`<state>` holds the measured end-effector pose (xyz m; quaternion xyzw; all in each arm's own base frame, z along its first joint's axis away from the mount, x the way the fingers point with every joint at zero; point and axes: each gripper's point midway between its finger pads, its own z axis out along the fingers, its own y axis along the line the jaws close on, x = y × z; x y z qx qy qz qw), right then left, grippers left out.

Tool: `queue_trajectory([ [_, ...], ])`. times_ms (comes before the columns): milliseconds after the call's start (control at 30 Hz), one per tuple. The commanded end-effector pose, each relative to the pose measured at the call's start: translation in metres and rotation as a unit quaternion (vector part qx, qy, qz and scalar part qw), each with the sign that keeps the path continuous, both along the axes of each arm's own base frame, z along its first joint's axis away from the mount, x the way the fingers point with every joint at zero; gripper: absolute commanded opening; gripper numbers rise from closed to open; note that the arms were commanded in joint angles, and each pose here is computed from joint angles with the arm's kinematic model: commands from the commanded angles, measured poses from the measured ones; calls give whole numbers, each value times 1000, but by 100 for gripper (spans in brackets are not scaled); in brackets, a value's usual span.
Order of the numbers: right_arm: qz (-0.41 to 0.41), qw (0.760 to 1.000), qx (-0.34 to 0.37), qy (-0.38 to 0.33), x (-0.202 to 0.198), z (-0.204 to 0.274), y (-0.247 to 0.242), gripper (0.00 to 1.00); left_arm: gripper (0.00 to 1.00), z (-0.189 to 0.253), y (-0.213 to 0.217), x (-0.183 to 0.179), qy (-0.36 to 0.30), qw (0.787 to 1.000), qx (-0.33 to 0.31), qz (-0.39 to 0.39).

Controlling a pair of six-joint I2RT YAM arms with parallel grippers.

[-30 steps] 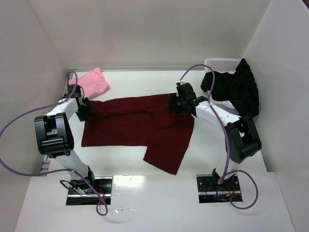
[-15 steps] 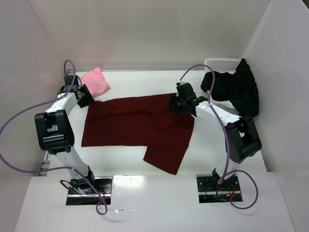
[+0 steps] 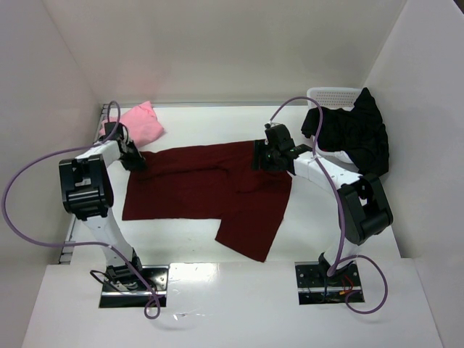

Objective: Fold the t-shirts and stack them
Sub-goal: Fold the flattened tshirt in 1/3 of the way

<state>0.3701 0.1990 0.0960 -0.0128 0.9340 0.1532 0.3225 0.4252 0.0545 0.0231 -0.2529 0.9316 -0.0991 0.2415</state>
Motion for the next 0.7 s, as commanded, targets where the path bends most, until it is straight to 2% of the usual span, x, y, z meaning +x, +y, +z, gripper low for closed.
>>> queue_trajectory([
  [0, -3, 999, 20, -24, 8, 13, 7, 70, 23, 10, -6, -31, 30, 999, -2, -25],
  [300, 0, 999, 23, -23, 6, 8, 8, 70, 26, 23, -11, -70, 58, 997, 8, -53],
  [500, 0, 1000, 21, -18, 2, 4, 5, 70, 26, 26, -21, -91, 82, 994, -10, -75],
  [600, 0, 1000, 21, -18, 2, 4, 5, 70, 29, 32, -19, -92, 78, 994, -3, -73],
  [667, 0, 999, 23, -22, 2, 8, 5, 70, 31, 48, -19, -78, 51, 996, -4, -72],
])
